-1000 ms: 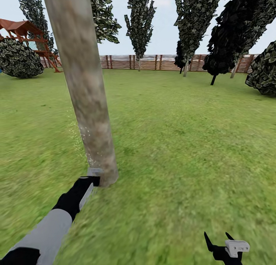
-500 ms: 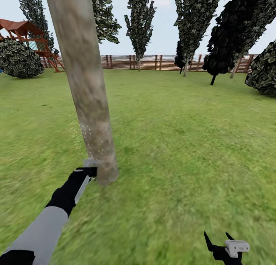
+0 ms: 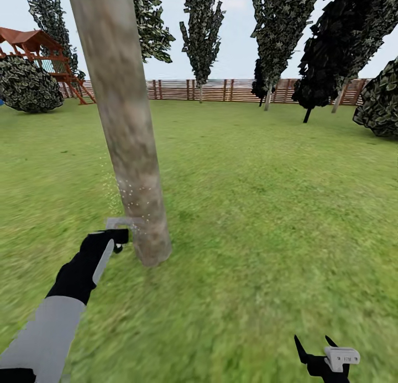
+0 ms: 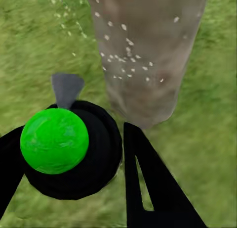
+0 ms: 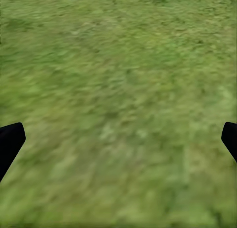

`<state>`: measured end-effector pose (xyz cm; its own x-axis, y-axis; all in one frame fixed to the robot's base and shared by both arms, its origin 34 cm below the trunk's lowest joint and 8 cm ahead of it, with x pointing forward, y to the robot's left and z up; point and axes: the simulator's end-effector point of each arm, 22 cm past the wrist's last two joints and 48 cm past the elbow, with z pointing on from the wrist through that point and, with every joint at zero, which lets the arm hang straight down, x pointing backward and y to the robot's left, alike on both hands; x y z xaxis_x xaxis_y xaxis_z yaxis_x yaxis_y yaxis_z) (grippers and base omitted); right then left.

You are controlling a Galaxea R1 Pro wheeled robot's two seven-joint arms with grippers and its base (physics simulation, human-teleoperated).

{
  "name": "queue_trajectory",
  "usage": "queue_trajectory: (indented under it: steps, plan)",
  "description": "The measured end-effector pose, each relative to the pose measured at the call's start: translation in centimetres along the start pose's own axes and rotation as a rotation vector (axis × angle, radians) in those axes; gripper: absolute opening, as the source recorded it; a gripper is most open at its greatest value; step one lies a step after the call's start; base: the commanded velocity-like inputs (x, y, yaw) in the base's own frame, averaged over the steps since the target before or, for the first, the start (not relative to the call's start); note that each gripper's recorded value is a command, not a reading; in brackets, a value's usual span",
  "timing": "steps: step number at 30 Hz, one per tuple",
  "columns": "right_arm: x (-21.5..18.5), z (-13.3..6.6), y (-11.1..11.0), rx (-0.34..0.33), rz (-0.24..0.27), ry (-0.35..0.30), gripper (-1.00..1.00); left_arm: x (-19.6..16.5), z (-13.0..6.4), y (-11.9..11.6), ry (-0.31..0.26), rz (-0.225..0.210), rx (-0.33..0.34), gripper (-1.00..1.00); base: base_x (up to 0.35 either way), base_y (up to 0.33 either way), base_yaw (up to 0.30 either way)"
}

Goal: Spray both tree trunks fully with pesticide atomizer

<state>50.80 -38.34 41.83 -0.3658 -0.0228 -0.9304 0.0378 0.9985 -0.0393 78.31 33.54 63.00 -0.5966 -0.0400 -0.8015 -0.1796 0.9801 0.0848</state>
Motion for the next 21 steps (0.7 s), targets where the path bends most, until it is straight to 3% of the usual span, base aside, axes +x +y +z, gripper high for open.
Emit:
queue_trajectory:
  steps: [1, 3, 9, 11, 13, 19, 21]
  plan:
    - [0.0, 0.0, 0.0, 0.000, 0.000, 0.000, 1.00, -0.1, 0.0, 1.4, 0.001, 0.011, -0.025, -1.00, 0.000, 0.000, 0.000]
    - [0.0, 0.0, 0.0, 0.000, 0.000, 0.000, 1.00, -0.4, -0.1, 0.9, -0.005, -0.003, -0.012, -1.00, 0.000, 0.000, 0.000]
    - [0.0, 0.0, 0.0, 0.000, 0.000, 0.000, 1.00, -3.1, -2.9, -4.9, -0.032, -0.011, 0.084, -1.00, 0.000, 0.000, 0.000]
    - [0.0, 0.0, 0.0, -0.001, 0.000, 0.000, 1.00, -3.7, -3.6, -5.4, -0.036, 0.005, 0.090, -1.00, 0.000, 0.000, 0.000]
    - [0.0, 0.0, 0.0, 0.000, 0.000, 0.000, 1.00, -3.6, -3.9, -4.9, -0.017, 0.016, 0.082, -1.00, 0.000, 0.000, 0.000]
    - [0.0, 0.0, 0.0, -0.001, 0.000, 0.000, 1.00, -5.2, -4.3, 1.2, -0.043, -0.020, -0.001, -1.00, 0.000, 0.000, 0.000]
    - [0.0, 0.0, 0.0, 0.000, 0.000, 0.000, 1.00, -5.5, -4.6, 0.7, -0.053, -0.023, 0.011, -1.00, -0.098, 0.000, 0.000]
